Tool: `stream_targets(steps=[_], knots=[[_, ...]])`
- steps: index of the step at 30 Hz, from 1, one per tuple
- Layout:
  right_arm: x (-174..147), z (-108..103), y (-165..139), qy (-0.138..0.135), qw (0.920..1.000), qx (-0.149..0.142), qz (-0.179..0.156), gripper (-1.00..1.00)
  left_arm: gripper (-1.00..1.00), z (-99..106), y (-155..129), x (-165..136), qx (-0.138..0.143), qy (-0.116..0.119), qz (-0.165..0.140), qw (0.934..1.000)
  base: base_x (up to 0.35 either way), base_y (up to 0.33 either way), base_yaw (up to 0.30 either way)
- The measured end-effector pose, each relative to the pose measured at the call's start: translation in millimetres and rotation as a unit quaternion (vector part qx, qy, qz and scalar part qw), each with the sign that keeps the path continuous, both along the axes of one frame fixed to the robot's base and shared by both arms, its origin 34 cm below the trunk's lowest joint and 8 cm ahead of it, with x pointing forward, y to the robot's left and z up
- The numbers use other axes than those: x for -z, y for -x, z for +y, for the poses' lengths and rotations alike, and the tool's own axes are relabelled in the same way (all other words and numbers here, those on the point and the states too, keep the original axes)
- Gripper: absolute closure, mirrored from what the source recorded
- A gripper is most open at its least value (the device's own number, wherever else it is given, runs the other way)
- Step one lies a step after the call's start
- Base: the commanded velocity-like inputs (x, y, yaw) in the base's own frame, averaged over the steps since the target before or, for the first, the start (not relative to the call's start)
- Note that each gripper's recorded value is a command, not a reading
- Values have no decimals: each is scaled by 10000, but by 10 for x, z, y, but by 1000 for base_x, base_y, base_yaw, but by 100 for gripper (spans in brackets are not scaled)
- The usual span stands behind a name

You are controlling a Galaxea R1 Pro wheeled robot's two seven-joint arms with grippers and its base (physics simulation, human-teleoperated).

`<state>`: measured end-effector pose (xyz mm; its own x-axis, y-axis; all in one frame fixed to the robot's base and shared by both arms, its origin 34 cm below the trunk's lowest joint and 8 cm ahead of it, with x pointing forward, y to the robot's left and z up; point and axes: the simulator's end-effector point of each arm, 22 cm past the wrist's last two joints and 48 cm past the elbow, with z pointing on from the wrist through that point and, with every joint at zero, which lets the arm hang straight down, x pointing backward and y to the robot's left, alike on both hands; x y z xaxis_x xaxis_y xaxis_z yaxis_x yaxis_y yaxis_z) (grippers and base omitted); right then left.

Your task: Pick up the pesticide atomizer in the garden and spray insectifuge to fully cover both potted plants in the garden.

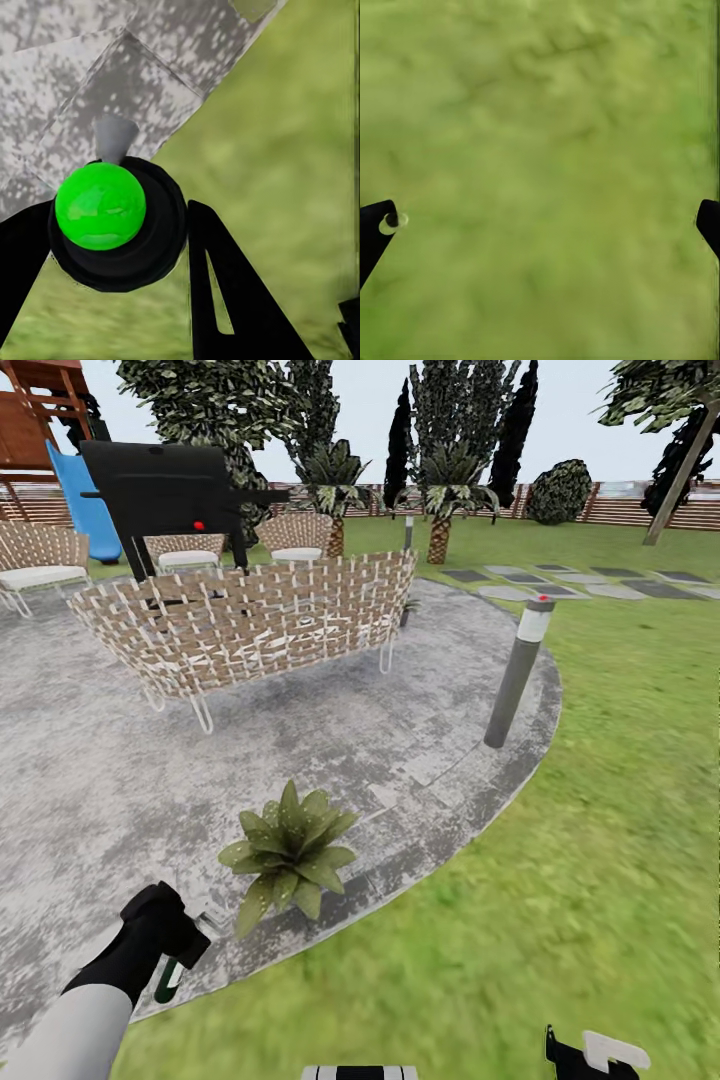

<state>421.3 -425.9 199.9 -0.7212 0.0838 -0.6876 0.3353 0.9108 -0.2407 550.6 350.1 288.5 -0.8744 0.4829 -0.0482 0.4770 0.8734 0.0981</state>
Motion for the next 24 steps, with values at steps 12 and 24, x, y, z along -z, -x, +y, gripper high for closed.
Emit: stream_targets(steps=[12,24], knots=[[9,14,1,-11,10000,-8,9,-100,100,44,-22,-21,-24,-57,-54,10000,-154,-209,111],[4,18,-1,-13,10000,-8,1,-100,100,-131,-71,-30,-200,328,-158,9991,-63,-226,120]])
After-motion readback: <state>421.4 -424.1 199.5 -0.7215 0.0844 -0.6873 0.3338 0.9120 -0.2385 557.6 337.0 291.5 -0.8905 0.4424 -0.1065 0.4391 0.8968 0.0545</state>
